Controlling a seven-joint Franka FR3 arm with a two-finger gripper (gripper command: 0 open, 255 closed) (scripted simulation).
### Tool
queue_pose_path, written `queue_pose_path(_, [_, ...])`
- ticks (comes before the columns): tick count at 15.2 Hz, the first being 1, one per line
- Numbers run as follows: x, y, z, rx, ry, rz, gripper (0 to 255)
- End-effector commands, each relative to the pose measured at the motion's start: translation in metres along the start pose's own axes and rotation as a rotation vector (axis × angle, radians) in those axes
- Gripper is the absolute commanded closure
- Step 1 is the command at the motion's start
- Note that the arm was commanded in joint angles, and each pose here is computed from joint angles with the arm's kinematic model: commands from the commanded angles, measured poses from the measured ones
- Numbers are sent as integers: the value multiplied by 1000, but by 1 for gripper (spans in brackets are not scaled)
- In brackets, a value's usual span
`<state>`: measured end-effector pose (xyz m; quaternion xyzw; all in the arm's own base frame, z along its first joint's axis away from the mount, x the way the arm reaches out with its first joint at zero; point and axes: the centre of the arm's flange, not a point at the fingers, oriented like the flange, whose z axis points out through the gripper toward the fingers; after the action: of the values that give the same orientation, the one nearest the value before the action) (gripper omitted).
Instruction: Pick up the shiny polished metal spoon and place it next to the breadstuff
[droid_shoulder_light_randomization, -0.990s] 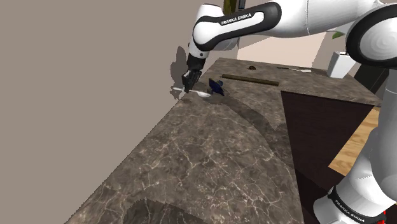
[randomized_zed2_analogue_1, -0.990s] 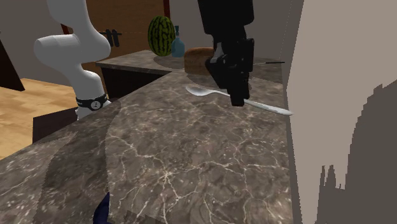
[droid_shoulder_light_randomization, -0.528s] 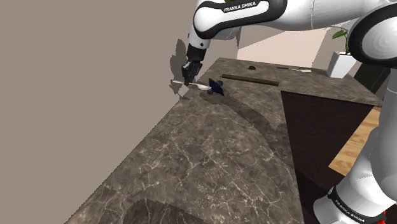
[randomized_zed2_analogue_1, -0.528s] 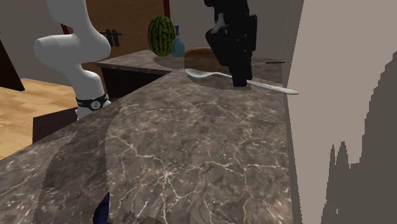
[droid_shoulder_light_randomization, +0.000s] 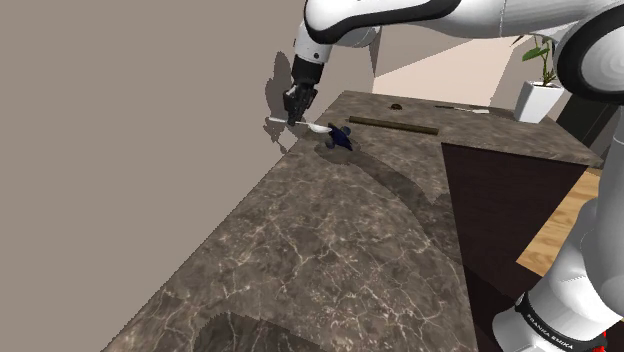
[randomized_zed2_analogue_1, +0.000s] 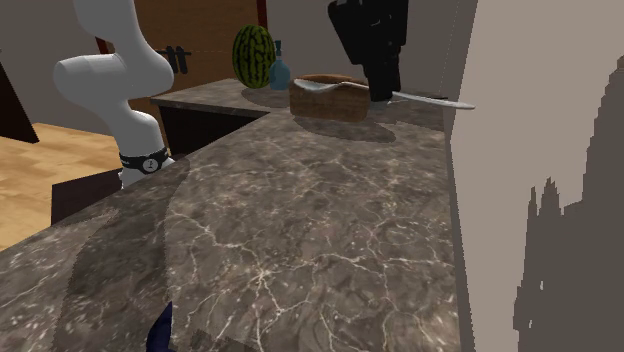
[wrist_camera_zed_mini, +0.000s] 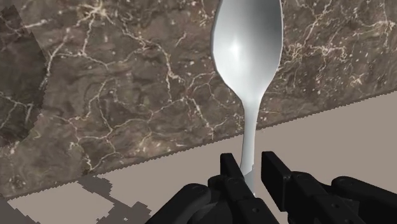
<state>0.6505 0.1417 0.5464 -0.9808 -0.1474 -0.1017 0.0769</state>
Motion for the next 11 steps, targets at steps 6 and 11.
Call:
queue_pose_path(6, [-31,-85,2,0,0,0,255])
queue_pose_path(11, [-54,-147,4,0,0,0,255])
